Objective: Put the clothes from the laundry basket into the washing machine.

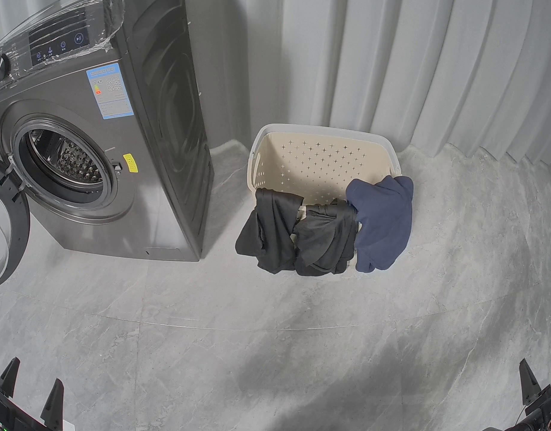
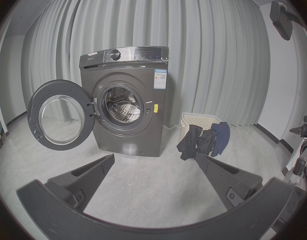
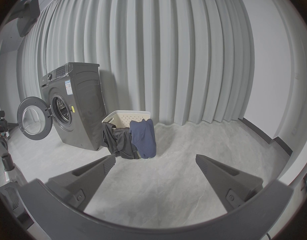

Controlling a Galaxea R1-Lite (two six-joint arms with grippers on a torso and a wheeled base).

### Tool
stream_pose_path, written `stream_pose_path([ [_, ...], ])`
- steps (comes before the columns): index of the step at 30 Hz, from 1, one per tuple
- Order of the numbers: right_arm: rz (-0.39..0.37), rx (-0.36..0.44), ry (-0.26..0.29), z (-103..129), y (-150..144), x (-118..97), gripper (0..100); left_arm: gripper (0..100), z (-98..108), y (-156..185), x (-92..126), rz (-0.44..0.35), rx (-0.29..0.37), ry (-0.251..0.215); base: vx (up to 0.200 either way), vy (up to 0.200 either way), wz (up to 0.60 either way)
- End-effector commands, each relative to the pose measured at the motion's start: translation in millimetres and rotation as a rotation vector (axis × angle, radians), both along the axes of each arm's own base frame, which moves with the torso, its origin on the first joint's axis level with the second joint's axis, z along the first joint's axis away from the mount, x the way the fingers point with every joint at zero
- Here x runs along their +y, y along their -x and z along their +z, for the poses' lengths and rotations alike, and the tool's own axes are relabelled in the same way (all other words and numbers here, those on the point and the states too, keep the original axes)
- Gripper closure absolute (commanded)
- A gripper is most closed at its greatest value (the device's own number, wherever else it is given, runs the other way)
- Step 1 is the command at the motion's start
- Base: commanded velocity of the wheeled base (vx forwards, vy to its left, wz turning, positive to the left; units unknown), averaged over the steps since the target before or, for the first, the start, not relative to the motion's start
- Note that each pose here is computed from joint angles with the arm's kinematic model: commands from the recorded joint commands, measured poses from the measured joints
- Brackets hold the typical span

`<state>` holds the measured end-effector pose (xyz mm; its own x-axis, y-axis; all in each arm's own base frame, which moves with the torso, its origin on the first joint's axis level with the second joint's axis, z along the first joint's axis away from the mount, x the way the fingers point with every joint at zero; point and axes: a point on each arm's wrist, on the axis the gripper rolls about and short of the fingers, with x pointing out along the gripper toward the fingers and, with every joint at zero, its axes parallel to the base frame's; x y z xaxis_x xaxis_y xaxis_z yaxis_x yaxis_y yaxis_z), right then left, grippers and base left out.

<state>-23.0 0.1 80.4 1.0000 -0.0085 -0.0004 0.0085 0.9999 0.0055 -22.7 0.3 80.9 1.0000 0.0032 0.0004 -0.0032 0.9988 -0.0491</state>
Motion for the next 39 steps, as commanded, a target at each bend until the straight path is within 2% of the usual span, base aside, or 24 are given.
stream_pose_path([
  [1, -0.001, 0.021, 0.001, -4.8, -1.6, 0.0, 0, 0, -5.2, 0.0, 0.0, 0.000, 0.000, 0.000, 0.000, 0.000, 0.00],
  [7, -0.002, 0.023, 0.002, -5.0, -1.6, 0.1, 0, 0, -5.2, 0.0, 0.0, 0.003, 0.000, 0.003, 0.000, 0.000, 0.00],
  [16, -0.002, 0.021, 0.001, -4.8, -1.6, 0.0, 0, 0, -5.2, 0.0, 0.0, 0.001, 0.000, 0.003, 0.200, 0.000, 0.00],
  [25, -0.001, 0.023, 0.001, -5.0, -1.6, 0.1, 0, 0, -5.2, 0.0, 0.0, 0.001, 0.000, 0.003, 0.000, 0.000, 0.00],
  [37, -0.001, 0.023, 0.001, -5.0, -1.6, 0.1, 0, 0, -5.2, 0.0, 0.0, 0.001, 0.000, 0.003, 0.000, -0.200, 0.00],
  [39, -0.001, 0.023, 0.001, -5.0, -1.6, 0.1, 0, 0, -5.2, 0.0, 0.0, 0.003, 0.000, 0.003, 0.000, 0.000, 0.00],
])
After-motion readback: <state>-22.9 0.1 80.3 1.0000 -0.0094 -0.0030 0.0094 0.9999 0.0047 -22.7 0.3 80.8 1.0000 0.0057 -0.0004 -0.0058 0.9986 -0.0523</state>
